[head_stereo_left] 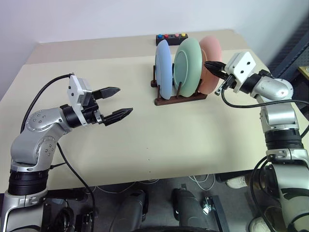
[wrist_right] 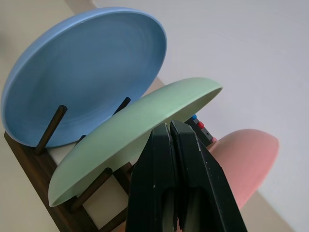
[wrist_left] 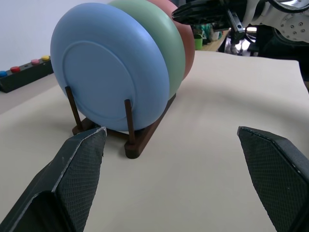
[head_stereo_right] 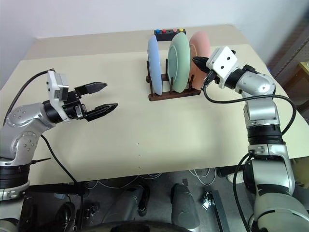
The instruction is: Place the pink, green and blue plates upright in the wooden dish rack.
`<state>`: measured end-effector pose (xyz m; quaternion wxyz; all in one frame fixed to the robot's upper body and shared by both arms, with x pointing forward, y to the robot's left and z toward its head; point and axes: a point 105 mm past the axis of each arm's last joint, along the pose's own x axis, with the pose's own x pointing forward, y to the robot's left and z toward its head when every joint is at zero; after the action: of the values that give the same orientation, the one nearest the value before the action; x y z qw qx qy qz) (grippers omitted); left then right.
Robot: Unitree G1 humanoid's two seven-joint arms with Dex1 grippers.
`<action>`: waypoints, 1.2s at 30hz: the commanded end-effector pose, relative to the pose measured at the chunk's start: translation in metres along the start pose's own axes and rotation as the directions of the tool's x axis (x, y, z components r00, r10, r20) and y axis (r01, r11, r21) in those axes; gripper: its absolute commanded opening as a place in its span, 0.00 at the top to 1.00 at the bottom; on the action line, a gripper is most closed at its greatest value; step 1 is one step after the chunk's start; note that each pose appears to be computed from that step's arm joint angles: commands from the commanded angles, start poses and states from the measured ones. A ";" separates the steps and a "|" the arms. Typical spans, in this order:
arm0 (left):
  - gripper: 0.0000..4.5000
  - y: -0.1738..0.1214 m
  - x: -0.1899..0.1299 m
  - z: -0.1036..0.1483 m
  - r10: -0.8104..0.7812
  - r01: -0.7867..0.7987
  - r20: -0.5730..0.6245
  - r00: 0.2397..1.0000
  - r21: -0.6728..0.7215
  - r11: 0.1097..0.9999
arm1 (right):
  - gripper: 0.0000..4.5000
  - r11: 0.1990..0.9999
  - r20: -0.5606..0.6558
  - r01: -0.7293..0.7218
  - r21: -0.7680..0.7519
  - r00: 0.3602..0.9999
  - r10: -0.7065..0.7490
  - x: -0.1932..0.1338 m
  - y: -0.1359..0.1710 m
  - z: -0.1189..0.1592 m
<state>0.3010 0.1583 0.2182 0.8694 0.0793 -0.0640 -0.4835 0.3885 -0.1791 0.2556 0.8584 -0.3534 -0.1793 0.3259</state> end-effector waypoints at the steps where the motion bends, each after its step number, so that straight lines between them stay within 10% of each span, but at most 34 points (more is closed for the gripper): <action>1: 0.00 0.000 -0.004 0.017 0.000 -0.001 0.027 1.000 0.052 0.999 | 1.00 0.999 0.060 0.022 -0.035 0.998 -0.020 0.001 -0.009 0.019; 8: 0.00 0.002 -0.005 0.016 0.005 -0.006 0.024 1.000 0.050 0.999 | 1.00 0.999 0.083 0.053 -0.004 0.995 -0.053 0.001 -0.016 0.024; 14: 0.00 0.009 -0.011 0.018 0.020 -0.021 0.013 1.000 0.057 0.998 | 1.00 0.910 0.346 0.010 0.414 0.923 -0.168 -0.010 -0.050 0.073; 24: 0.00 0.012 -0.032 0.022 0.034 -0.033 -0.014 0.999 0.045 0.998 | 0.04 0.597 0.483 -0.565 0.570 0.818 0.312 -0.030 0.039 0.087; 36: 0.00 -0.015 -0.067 0.001 -0.020 0.023 -0.110 0.994 0.027 0.999 | 0.01 0.661 0.347 -0.588 0.467 0.809 0.474 -0.050 0.083 0.059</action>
<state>0.2568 0.2073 0.2023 0.8688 0.0938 0.0028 -0.4862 0.2896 -0.1422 0.2208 0.7705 -0.0682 -0.0294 0.6331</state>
